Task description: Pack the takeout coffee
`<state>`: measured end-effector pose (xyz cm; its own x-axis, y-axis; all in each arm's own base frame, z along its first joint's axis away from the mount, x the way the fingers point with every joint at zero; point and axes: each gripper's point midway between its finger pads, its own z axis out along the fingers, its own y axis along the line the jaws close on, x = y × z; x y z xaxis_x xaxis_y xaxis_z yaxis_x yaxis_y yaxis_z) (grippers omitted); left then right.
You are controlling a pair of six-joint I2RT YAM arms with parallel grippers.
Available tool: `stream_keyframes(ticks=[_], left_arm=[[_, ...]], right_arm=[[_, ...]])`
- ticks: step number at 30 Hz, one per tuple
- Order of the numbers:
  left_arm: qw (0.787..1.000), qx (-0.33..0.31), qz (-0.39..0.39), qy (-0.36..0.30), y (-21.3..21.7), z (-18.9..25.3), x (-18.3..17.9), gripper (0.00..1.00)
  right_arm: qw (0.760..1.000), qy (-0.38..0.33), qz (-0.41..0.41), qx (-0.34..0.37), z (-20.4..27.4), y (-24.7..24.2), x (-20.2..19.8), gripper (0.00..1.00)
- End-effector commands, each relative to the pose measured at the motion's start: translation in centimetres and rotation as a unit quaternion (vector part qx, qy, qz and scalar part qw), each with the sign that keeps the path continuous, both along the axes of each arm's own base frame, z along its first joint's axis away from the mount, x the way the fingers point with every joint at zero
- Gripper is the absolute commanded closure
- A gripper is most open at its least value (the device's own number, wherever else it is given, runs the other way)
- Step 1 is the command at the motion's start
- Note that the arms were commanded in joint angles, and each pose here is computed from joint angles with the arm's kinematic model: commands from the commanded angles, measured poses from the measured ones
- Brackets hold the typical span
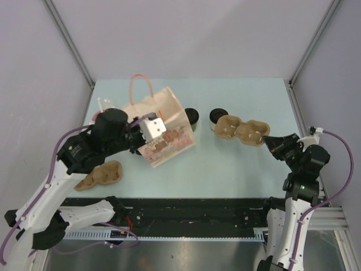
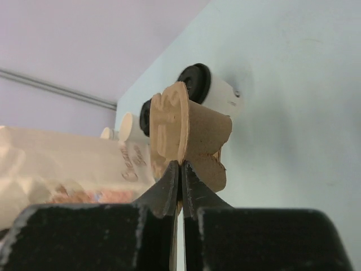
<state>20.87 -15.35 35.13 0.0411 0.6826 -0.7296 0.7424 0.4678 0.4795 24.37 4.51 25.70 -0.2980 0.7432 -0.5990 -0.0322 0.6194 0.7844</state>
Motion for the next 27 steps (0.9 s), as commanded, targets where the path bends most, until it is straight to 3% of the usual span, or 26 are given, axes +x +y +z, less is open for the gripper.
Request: stream_keyframes(ticks=[1, 3, 8, 13, 21, 27], left_arm=[[0.993, 0.007, -0.091, 0.081, -2.7, -4.0, -4.0, 1.00], [0.988, 0.019, -0.122, 0.097, -3.6, -5.3, -5.2, 1.00], [0.978, 0.050, -0.167, 0.118, -4.6, -7.9, -6.9, 1.00], [0.967, 0.043, -0.213, 0.134, -5.6, -8.7, -8.5, 1.00], [0.977, 0.072, -0.192, 0.066, -6.1, -9.1, -7.0, 1.00], [0.974, 0.092, -0.200, 0.057, -5.7, -10.8, -7.0, 0.99]], right_arm=[[0.997, 0.039, 0.069, -0.002, -1.8, 1.4, -2.4, 1.00], [0.992, 0.069, 0.103, 0.018, -3.2, 2.3, -3.1, 1.00], [0.985, 0.126, 0.115, -0.029, -7.0, 1.8, -4.3, 1.00], [0.979, 0.151, 0.139, 0.015, -8.9, 2.2, -3.3, 1.00], [0.968, 0.188, 0.165, -0.006, -10.8, 4.3, -1.6, 1.00], [0.956, 0.226, 0.184, -0.020, -13.1, 5.4, -1.1, 0.98]])
